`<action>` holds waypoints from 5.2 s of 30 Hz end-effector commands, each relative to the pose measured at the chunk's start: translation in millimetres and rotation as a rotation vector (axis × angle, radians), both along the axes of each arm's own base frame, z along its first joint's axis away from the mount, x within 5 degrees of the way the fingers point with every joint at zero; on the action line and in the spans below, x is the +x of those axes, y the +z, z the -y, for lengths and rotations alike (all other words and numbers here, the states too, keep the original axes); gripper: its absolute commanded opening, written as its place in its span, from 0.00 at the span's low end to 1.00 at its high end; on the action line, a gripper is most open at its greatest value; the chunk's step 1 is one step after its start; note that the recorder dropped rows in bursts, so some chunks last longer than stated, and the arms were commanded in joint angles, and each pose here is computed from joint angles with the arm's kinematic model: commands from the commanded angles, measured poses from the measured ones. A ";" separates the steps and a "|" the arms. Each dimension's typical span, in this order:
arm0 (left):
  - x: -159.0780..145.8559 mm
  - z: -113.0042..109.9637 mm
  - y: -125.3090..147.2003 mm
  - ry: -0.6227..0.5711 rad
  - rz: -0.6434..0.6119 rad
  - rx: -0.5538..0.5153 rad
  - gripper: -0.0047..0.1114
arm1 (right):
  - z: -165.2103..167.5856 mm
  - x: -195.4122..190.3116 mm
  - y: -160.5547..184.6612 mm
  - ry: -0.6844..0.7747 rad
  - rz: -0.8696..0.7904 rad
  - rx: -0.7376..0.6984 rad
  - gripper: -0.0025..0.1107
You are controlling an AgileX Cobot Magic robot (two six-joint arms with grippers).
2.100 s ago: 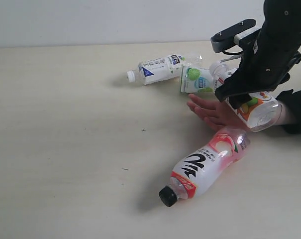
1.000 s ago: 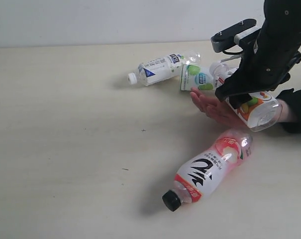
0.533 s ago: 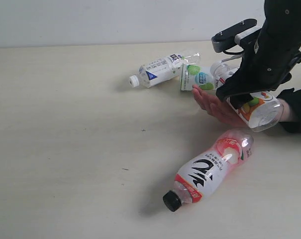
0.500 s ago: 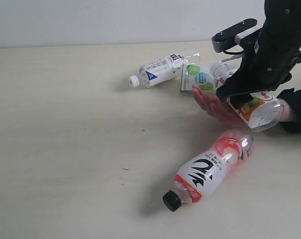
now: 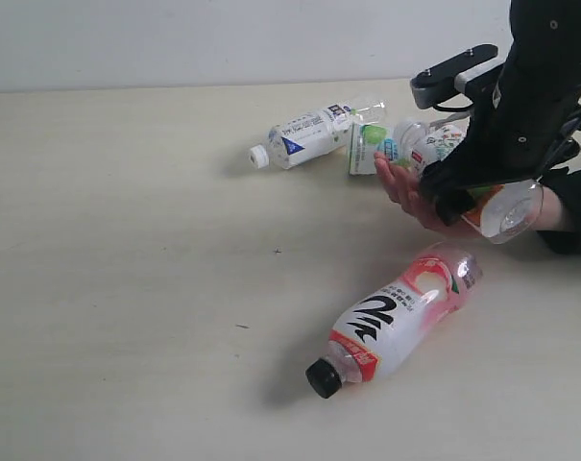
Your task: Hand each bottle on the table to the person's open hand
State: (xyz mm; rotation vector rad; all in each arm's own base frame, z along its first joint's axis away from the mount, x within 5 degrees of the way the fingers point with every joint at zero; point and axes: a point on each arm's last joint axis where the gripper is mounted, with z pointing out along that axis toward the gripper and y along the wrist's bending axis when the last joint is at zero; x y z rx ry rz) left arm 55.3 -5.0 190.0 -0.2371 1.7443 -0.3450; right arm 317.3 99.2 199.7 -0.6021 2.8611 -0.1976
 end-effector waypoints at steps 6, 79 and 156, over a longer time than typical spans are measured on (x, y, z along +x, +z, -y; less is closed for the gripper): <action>-0.3 0.2 0.0 -0.005 0.009 0.004 0.04 | 2.5 -4.0 22.6 0.002 0.074 0.028 0.80; -0.3 0.2 0.0 -0.005 0.009 0.004 0.04 | 86.7 -288.1 76.6 0.115 1.210 0.649 0.03; -0.3 0.2 0.0 -0.005 0.009 0.004 0.04 | 47.0 -144.9 152.0 0.071 0.635 0.151 0.03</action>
